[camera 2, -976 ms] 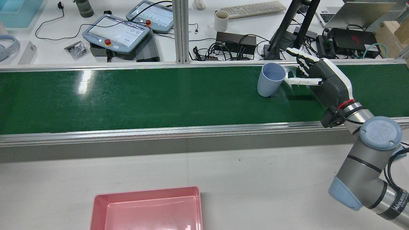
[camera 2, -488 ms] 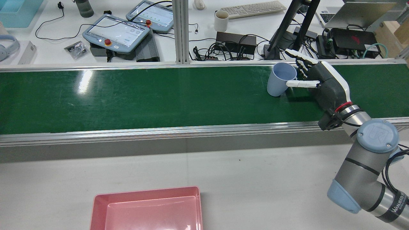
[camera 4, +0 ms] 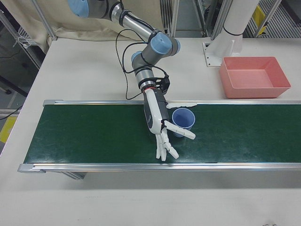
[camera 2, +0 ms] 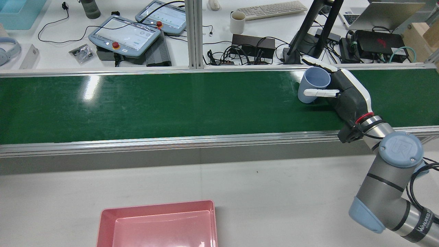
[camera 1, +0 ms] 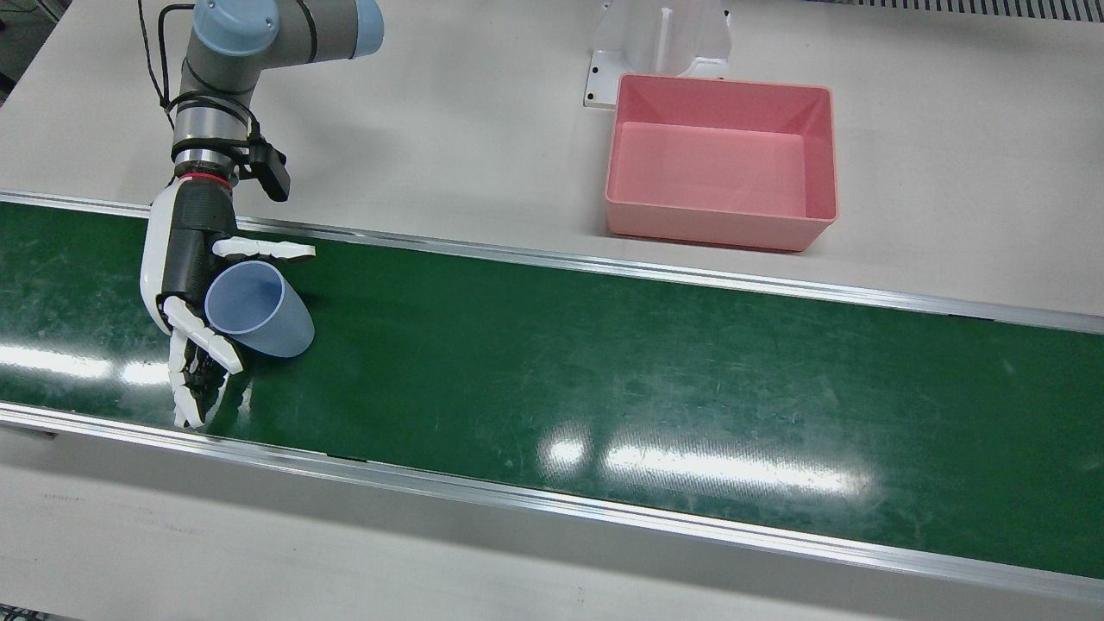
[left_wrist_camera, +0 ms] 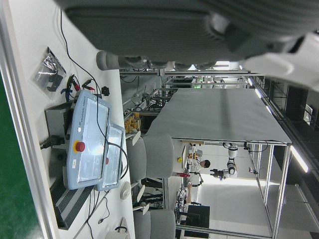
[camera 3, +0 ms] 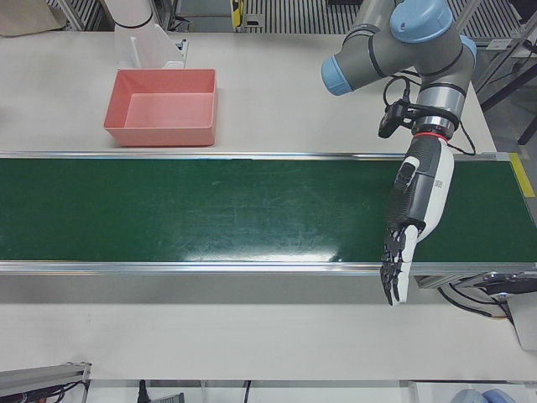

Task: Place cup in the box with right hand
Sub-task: 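Close the right hand fingers around the blue cup, then lift the blue cup off the belt and carry it over the pink tray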

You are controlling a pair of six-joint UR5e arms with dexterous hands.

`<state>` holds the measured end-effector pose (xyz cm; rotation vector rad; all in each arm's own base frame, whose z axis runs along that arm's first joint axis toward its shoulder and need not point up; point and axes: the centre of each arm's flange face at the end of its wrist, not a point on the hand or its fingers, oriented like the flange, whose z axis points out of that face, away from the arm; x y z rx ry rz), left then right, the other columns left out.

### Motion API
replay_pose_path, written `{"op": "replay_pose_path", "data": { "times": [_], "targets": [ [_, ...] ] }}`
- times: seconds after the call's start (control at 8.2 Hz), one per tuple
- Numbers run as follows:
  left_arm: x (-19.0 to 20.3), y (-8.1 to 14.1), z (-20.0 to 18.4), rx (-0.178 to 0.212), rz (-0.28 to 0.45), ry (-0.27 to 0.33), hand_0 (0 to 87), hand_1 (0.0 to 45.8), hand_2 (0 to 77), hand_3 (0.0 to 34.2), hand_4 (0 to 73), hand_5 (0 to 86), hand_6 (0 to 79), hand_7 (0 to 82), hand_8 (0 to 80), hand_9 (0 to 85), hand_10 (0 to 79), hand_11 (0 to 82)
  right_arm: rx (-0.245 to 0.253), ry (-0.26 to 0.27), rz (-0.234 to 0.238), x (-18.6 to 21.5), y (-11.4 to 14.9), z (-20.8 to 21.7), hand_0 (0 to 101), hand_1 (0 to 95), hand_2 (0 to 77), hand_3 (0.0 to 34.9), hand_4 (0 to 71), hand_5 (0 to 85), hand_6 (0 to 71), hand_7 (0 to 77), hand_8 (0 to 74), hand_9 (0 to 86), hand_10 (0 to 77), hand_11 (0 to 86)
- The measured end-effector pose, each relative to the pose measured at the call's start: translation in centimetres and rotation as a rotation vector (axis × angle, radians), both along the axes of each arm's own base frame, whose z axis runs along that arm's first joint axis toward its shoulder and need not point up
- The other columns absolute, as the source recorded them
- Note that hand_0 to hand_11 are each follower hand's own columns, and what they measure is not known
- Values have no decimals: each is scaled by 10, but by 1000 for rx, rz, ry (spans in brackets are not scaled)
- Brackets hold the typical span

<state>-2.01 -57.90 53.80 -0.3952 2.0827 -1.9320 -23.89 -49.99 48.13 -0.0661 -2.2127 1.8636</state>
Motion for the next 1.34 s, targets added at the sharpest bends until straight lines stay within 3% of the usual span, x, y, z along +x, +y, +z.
{"op": "replay_pose_path", "data": {
  "times": [0.12,0.24,0.37,0.49,0.61,0.73,0.85,0.98,1.1,1.22,1.34],
  "targets": [
    [0,0,0,0,0,0,0,5,5,0,0,0,0,0,0,5,0,0,3,-5,-1,-3,0,-2,542,185,125,175,229,33,22,202,5,22,0,0],
    [0,0,0,0,0,0,0,5,5,0,0,0,0,0,0,5,0,0,6,-14,14,-3,0,-6,542,185,125,175,229,33,22,202,5,22,0,0],
    [0,0,0,0,0,0,0,5,5,0,0,0,0,0,0,5,0,0,9,-20,26,-1,0,-9,482,131,273,180,311,76,71,300,5,49,0,0],
    [0,0,0,0,0,0,0,5,5,0,0,0,0,0,0,5,0,0,9,-20,31,-1,1,-11,482,131,273,180,311,76,185,404,98,158,0,0],
    [0,0,0,0,0,0,0,5,5,0,0,0,0,0,0,5,0,0,12,-24,32,0,1,-14,472,120,295,173,311,120,365,567,344,393,16,22],
    [0,0,0,0,0,0,0,5,5,0,0,0,0,0,0,5,0,0,28,-40,33,2,3,-24,472,120,295,173,311,120,365,567,344,393,16,22],
    [0,0,0,0,0,0,0,5,5,0,0,0,0,0,0,5,0,0,52,-64,42,8,5,-39,472,120,295,173,311,120,365,567,344,393,71,120],
    [0,0,0,0,0,0,0,5,5,0,0,0,0,0,0,0,0,0,77,-85,58,16,7,-54,472,120,295,173,311,120,387,578,436,475,235,273],
    [0,0,0,0,0,0,0,5,5,0,0,0,0,0,0,5,0,0,105,-100,74,25,9,-70,477,44,371,24,273,251,409,589,502,513,464,491],
    [0,0,0,0,0,0,0,5,5,0,0,0,0,0,0,0,0,0,136,-106,88,34,13,-88,477,44,371,24,273,251,415,595,502,513,464,491],
    [0,0,0,0,0,0,0,5,5,0,0,0,0,0,0,0,0,0,179,-102,103,41,19,-110,420,60,382,0,38,240,415,595,693,774,556,731]
  ]
}}
